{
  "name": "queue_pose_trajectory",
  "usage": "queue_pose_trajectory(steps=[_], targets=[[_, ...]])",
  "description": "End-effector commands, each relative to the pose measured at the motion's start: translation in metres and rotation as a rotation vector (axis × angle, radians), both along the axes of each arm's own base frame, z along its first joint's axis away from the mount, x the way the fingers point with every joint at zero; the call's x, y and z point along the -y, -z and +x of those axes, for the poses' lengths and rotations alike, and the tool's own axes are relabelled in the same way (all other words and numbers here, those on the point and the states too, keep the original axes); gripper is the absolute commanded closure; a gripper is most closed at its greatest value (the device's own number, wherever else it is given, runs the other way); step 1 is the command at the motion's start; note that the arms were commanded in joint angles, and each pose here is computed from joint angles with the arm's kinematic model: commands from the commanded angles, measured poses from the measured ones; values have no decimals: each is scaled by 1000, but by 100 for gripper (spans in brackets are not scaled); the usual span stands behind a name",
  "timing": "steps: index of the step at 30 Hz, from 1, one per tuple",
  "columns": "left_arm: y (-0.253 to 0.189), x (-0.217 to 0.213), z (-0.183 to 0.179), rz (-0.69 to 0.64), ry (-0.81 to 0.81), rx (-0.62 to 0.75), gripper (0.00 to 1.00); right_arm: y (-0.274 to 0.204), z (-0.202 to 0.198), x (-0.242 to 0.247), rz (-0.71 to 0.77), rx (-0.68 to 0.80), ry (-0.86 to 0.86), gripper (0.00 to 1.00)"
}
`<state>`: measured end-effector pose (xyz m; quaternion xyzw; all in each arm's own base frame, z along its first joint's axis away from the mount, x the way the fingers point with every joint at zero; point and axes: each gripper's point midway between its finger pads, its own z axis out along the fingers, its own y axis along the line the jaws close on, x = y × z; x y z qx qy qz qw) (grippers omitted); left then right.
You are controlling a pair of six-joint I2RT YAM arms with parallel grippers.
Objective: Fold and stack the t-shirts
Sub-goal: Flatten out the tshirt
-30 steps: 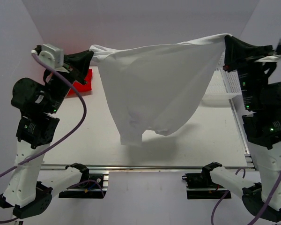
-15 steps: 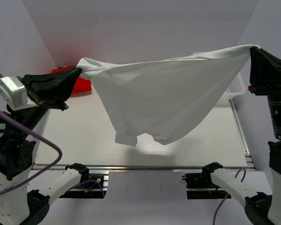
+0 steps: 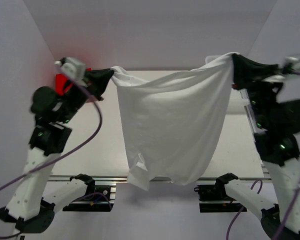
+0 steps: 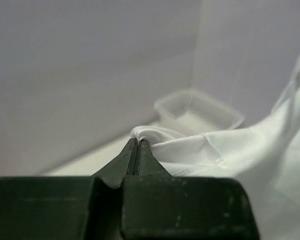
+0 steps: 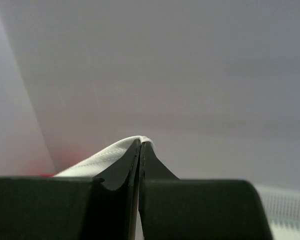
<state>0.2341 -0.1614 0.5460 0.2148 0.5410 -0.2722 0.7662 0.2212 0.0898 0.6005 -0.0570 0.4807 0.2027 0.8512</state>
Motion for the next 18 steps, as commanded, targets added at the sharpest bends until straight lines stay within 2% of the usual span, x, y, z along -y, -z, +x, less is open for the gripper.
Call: queue_pose_trajectory(steps=[1, 2, 3, 4, 5, 6, 7, 9, 10, 11, 12, 13, 14, 15, 16, 18], targets=[[92, -1, 81, 23, -187, -218, 100, 61, 80, -12, 18, -155, 90, 100], [111, -6, 94, 19, -245, -259, 100, 74, 91, -15, 19, -186, 98, 100], [130, -12, 107, 30, -296, -295, 100, 122, 127, -23, -7, -299, 132, 100], [169, -16, 128, 51, -370, -374, 100, 174, 159, -34, -31, -412, 148, 100], [188, -18, 138, 70, -403, -409, 100, 171, 159, -34, -16, -405, 149, 100], [212, -19, 148, 85, -439, -464, 100, 203, 179, -40, -33, -469, 161, 100], [255, -27, 170, 107, -530, -562, 100, 217, 187, -44, -23, -499, 159, 100], [301, -33, 192, 132, -598, -660, 100, 268, 215, -55, -60, -617, 167, 100], [314, -38, 206, 124, -623, -699, 100, 310, 243, -69, -81, -714, 168, 100], [361, -35, 222, 185, -630, -786, 100, 329, 251, -71, -100, -765, 175, 100], [380, -37, 230, 194, -647, -833, 100, 343, 259, -75, -111, -798, 176, 100], [380, -32, 245, 175, -626, -841, 100, 372, 287, -87, -143, -850, 179, 100], [390, -40, 257, 177, -649, -860, 100, 388, 292, -90, -169, -895, 178, 100], [412, -39, 272, 187, -650, -906, 100, 379, 305, -95, -165, -878, 178, 100], [421, -39, 280, 187, -639, -922, 100, 414, 314, -99, -202, -949, 182, 100], [422, -43, 300, 172, -647, -918, 100, 433, 340, -108, -221, -975, 188, 100]])
